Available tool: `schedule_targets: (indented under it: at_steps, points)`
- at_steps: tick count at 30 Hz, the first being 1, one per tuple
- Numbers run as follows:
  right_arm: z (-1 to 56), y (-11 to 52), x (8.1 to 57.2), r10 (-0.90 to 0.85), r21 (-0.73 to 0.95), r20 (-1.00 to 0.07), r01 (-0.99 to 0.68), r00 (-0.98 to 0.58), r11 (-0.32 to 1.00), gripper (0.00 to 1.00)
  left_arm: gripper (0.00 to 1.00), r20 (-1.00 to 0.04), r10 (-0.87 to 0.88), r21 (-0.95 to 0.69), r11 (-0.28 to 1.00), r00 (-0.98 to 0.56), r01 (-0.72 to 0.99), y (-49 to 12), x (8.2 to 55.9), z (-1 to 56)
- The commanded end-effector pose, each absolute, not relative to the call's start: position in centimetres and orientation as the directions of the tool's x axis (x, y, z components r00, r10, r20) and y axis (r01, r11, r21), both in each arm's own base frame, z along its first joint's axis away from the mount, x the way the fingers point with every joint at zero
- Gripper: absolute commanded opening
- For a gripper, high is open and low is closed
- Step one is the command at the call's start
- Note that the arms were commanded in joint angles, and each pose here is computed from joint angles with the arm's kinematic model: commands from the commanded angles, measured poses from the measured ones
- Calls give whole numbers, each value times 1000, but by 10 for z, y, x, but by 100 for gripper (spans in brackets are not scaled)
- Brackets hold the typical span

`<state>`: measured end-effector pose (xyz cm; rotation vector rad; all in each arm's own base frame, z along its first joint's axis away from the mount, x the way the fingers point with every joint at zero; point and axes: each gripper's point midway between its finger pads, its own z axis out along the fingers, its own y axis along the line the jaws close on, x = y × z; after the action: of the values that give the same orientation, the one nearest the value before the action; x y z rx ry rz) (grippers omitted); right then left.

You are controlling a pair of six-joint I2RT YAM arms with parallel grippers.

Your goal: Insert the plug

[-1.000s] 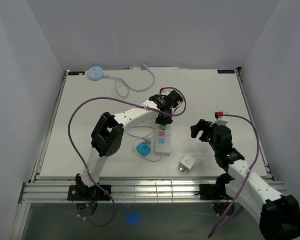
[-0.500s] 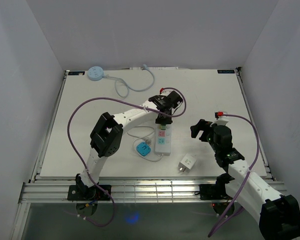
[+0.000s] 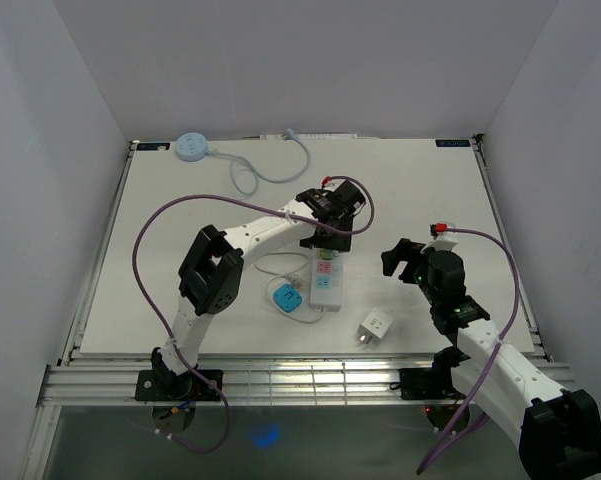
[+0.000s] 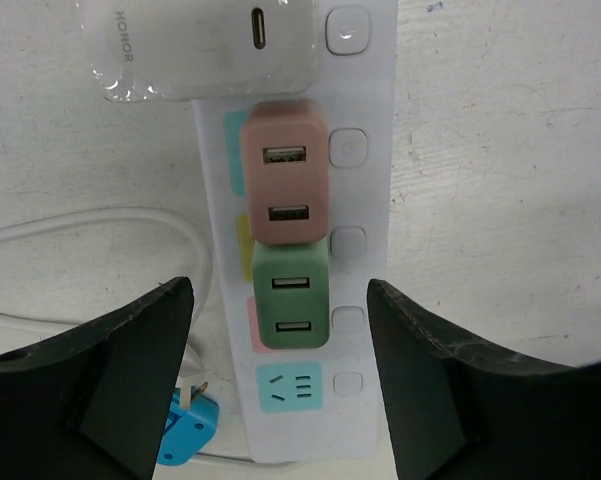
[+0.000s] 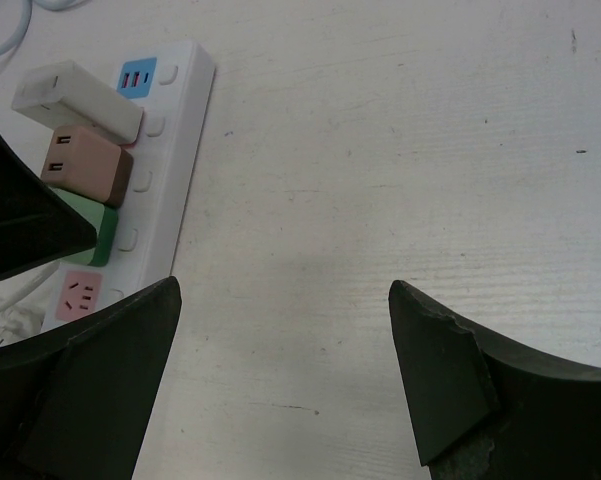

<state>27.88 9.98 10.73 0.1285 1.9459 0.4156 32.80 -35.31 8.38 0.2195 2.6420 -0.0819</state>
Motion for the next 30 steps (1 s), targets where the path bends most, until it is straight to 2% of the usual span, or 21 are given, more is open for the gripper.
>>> schedule_targets:
  at_steps: [1,8,9,11,17,20,21,30]
  points:
    - [116,101,283,285,350,-885,-121,-369,929,90,81,-532,115,-107,974,-839,202,-354,320,130]
    - [117,102,282,267,340,-880,-127,-394,932,89,81,-553,101,-185,953,-827,240,-329,287,150]
    - [118,102,281,261,337,-874,-122,-411,934,89,81,-575,88,-207,946,-814,249,-323,282,166]
    - [116,104,277,255,341,-855,-119,-452,933,89,81,-566,104,-198,946,-818,257,-309,269,160]
    - [101,94,248,324,357,-680,89,-658,930,89,80,-654,69,-258,916,-754,307,-280,247,182]
    - [110,100,235,359,394,-636,112,-683,912,89,82,-683,60,-263,910,-728,322,-274,245,189]
    - [114,102,232,374,414,-628,114,-683,903,89,94,-684,71,-253,911,-726,327,-272,245,188]
    - [112,115,198,544,506,-471,292,-695,812,89,94,-722,96,-194,922,-685,334,-255,246,188]
